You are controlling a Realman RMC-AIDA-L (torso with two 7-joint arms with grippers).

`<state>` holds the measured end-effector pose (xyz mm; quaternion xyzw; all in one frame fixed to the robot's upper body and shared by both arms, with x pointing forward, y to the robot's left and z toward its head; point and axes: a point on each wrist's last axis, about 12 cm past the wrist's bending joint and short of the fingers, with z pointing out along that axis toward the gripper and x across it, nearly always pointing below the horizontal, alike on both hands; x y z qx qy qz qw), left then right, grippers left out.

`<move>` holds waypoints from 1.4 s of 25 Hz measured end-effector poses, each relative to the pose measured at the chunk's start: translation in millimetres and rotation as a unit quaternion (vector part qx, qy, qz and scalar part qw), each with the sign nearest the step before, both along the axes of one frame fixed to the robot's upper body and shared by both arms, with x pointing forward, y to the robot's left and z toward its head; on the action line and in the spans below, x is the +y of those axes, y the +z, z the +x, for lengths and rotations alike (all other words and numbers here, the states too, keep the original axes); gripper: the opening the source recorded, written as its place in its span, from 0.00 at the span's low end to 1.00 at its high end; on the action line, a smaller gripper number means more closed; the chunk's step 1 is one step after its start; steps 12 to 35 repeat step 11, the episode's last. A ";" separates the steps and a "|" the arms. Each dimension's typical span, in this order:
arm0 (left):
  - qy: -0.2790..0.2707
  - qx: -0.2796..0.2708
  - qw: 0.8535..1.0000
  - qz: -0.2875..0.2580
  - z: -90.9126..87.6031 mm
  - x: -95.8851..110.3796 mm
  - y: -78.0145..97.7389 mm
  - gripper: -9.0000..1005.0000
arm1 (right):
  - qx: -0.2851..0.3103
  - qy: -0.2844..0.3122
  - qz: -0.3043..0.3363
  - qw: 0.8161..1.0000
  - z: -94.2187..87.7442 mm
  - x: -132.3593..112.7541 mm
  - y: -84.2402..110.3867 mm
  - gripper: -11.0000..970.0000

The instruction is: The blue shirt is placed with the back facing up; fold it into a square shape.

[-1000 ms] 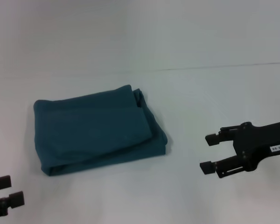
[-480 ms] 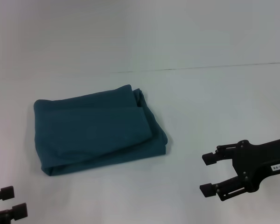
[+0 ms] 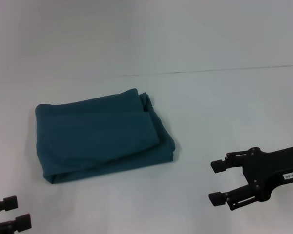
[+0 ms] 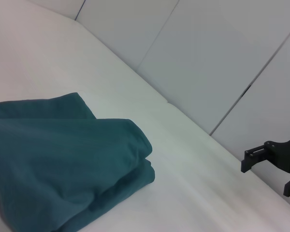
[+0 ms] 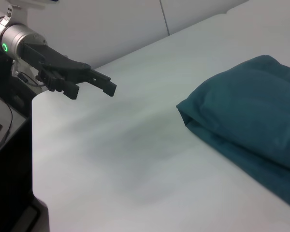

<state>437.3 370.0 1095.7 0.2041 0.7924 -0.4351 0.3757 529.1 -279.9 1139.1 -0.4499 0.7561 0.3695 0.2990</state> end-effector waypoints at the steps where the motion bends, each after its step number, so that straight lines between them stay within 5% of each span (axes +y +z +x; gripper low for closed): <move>1: 0.000 0.000 1.000 0.000 -0.1 -0.1 -0.2 0.95 | -0.001 0.000 0.000 1.000 0.1 0.0 0.0 0.96; 35: 0.000 -0.002 1.000 0.001 -0.2 -0.1 -0.4 0.95 | -0.002 0.000 0.001 1.000 0.0 -0.1 -0.3 0.96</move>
